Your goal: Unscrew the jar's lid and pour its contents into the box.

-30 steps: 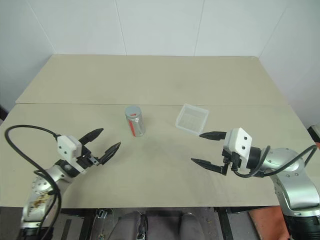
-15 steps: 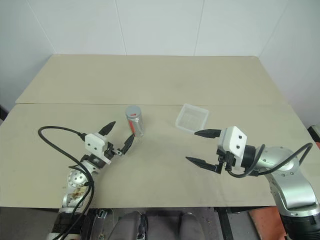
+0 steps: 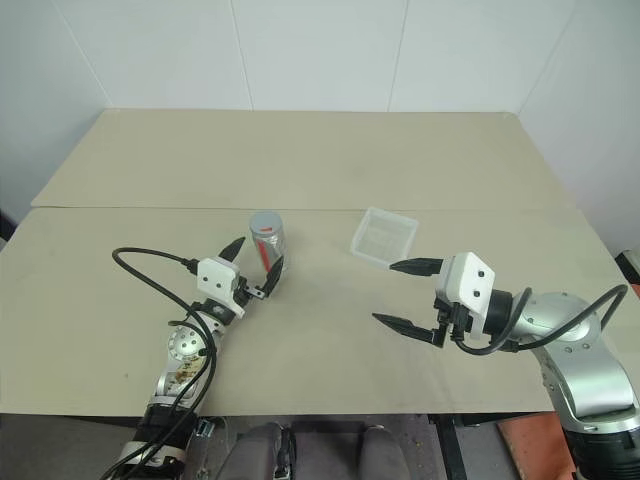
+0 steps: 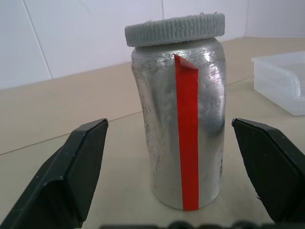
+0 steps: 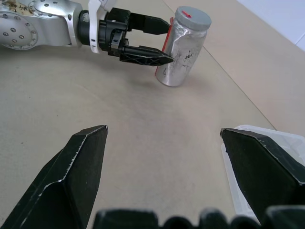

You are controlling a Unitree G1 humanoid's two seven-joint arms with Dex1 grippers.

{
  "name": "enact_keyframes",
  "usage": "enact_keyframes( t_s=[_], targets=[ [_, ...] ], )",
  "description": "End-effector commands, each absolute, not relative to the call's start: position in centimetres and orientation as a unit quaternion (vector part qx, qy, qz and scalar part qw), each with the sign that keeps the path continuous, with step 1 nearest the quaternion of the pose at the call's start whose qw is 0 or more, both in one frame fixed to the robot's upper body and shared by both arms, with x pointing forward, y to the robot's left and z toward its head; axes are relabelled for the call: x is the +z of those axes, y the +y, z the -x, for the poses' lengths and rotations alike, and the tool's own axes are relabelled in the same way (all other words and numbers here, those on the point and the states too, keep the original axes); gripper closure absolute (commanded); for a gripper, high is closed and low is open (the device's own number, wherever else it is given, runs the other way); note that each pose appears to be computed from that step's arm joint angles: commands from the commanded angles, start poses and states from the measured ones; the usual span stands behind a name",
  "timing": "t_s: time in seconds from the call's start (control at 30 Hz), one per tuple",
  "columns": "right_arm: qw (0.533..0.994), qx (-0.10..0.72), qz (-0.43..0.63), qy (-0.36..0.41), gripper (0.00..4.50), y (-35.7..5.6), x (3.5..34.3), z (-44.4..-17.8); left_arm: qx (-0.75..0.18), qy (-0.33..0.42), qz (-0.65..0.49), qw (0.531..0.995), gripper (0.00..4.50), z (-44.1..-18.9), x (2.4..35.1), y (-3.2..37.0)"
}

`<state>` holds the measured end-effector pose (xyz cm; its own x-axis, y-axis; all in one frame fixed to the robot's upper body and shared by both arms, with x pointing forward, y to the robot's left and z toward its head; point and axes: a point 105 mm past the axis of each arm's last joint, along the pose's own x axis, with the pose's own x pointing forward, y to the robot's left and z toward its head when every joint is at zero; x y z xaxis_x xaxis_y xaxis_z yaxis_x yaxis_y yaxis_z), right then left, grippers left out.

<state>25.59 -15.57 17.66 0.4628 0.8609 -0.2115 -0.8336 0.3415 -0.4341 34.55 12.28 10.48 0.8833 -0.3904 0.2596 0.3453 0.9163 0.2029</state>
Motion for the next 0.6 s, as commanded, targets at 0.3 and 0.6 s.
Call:
enact_keyframes(
  t_s=[0.3,0.6],
  targets=[
    [0.817,0.507,0.27,-0.047,0.05,-15.7,19.1,-25.5,-0.169,-0.175,-0.05,0.969,0.0,-36.2,11.5,10.6],
    [0.821,0.498,0.274,-0.051,0.05,-15.5,19.0,-25.6,-0.159,-0.173,-0.057,0.97,0.0,-37.2,11.4,10.0]
  ],
)
